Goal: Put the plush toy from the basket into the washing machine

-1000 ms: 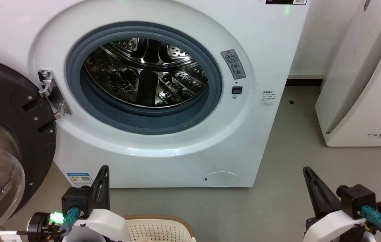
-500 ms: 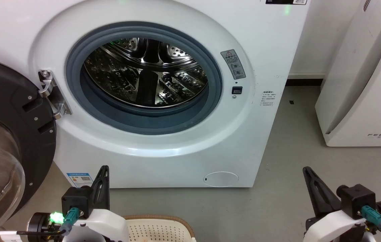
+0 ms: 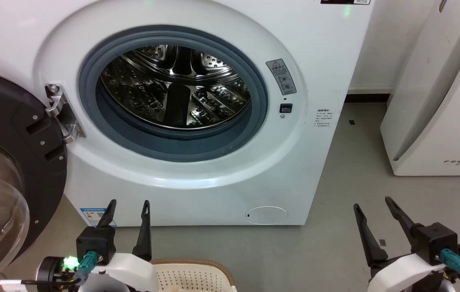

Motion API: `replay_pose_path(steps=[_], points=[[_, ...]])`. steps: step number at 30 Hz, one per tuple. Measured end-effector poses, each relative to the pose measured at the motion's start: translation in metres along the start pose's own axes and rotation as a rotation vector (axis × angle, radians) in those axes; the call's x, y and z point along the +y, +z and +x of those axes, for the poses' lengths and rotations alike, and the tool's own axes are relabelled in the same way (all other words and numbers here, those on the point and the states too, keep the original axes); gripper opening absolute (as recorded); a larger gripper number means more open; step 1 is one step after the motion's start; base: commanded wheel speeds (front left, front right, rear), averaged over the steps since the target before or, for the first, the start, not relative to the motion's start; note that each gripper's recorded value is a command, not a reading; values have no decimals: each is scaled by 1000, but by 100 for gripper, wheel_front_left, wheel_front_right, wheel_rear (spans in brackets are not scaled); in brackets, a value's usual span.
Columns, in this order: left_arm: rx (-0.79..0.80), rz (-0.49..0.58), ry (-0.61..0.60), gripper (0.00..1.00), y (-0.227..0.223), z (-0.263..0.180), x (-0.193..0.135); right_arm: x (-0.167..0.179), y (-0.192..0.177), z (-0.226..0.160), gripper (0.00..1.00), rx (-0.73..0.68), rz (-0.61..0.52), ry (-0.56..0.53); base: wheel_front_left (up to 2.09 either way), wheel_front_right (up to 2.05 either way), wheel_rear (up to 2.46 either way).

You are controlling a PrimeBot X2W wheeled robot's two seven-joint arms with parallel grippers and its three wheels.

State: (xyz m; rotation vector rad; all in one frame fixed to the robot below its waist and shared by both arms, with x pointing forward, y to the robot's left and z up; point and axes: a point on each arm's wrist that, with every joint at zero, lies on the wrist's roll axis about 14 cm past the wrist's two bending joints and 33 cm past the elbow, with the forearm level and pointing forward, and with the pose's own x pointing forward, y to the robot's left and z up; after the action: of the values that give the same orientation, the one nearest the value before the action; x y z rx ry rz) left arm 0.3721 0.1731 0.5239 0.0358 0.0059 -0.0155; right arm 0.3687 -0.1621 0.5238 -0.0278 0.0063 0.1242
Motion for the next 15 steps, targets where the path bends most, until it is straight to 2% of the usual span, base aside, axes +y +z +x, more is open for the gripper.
replay_pose_path(steps=[15], points=[[36, -38, -21, 100, -18, 2, -8, -2, -2, 2, 100, -14, 9, -7, 0, 0, 0]])
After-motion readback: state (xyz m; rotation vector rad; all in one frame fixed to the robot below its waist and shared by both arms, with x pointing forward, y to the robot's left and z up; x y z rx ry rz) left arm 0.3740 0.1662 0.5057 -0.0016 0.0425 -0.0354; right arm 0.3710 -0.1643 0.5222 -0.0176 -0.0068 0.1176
